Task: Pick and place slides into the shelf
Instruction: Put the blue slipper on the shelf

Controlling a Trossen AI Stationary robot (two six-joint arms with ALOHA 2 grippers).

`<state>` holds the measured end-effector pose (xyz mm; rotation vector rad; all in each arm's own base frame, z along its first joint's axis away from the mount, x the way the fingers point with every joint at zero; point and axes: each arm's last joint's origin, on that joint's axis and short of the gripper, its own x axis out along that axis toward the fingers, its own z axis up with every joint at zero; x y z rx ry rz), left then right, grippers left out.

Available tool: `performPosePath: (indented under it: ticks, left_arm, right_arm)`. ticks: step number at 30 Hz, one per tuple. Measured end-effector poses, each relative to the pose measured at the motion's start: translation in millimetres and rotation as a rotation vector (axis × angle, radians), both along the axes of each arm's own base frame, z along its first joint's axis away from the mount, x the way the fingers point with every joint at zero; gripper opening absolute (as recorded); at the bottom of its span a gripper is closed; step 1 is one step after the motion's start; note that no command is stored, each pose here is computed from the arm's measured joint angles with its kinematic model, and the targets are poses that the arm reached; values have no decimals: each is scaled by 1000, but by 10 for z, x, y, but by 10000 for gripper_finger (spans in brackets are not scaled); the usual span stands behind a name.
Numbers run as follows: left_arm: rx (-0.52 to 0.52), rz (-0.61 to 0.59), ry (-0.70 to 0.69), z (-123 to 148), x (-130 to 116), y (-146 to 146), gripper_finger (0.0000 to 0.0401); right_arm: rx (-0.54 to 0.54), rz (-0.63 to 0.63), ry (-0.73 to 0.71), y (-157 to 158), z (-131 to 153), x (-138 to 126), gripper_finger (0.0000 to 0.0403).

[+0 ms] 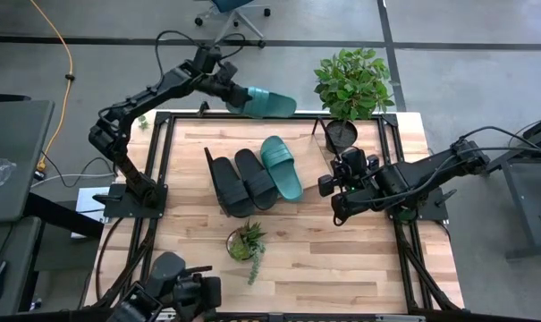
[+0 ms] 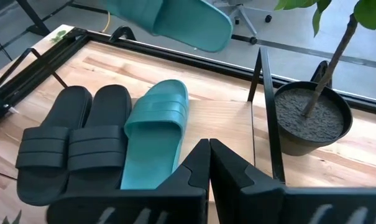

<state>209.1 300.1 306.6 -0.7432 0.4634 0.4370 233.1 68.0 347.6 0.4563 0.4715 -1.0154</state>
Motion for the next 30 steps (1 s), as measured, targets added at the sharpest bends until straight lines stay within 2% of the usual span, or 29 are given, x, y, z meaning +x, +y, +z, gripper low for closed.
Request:
performPosePath:
  ticks: [5, 14, 30]
  left_arm:
    - [4, -67, -1, 87, -5, -29, 0]
    - [-37, -207, -99, 122, 20, -77, 0]
    - [-64, -369, -122, 121, 345, -364, 0]
  right_arm:
    - [-7, 0, 14, -5, -4, -11, 1]
    - [-35, -8, 8, -12, 2, -15, 1]
    - [-35, -7, 18, -14, 0, -23, 1]
